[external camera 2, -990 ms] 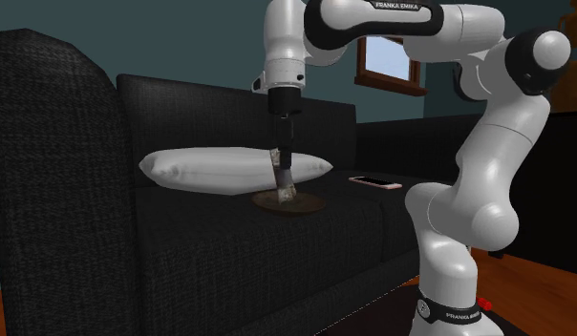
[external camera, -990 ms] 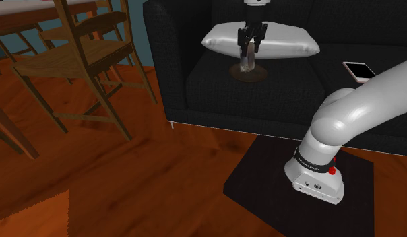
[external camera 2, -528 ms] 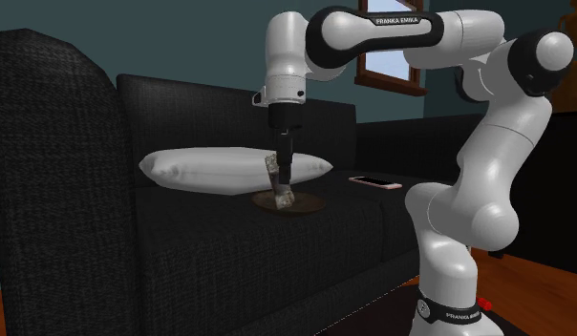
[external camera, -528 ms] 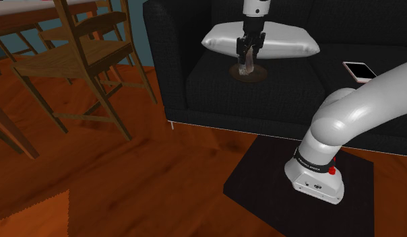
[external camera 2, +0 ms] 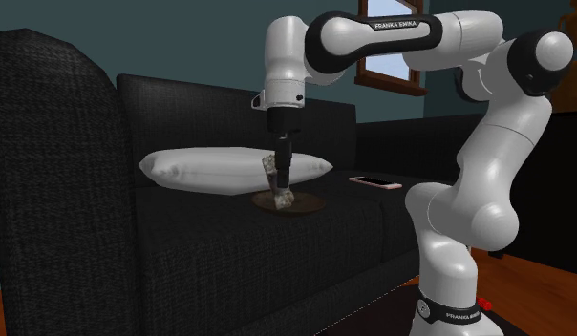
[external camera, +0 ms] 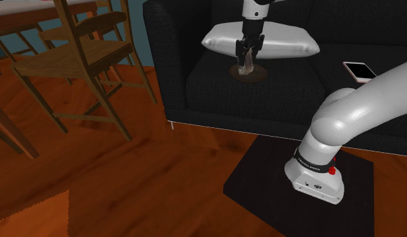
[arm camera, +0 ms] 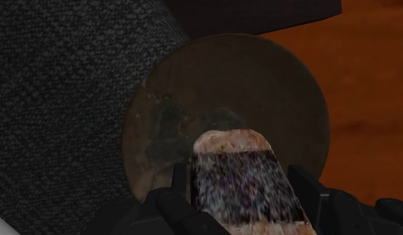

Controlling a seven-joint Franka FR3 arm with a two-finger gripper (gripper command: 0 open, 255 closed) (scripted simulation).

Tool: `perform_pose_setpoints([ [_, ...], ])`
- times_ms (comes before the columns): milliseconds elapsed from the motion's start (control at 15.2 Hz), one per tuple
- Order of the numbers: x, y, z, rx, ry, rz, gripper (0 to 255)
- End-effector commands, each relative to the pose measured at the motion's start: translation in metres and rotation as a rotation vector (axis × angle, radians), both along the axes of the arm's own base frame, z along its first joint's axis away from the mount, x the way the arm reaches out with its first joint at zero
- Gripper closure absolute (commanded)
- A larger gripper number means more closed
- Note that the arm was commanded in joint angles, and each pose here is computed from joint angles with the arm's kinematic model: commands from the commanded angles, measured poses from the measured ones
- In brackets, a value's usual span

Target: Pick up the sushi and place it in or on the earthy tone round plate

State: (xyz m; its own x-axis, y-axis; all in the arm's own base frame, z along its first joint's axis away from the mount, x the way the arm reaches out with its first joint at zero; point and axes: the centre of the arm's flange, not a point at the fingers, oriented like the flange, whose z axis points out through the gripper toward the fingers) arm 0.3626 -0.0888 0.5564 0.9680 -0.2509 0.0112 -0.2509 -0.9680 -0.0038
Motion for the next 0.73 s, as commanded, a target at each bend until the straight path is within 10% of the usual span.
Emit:
perform_pose_setpoints([
  [0,-0.001,0.000,-0.009,0.004,0.024,0.000,255],
  [66,0.000,-0.001,-0.010,0.005,0.024,0.000,0],
  [660,0.000,-0.001,0.041,0.004,0.024,0.000,0],
])
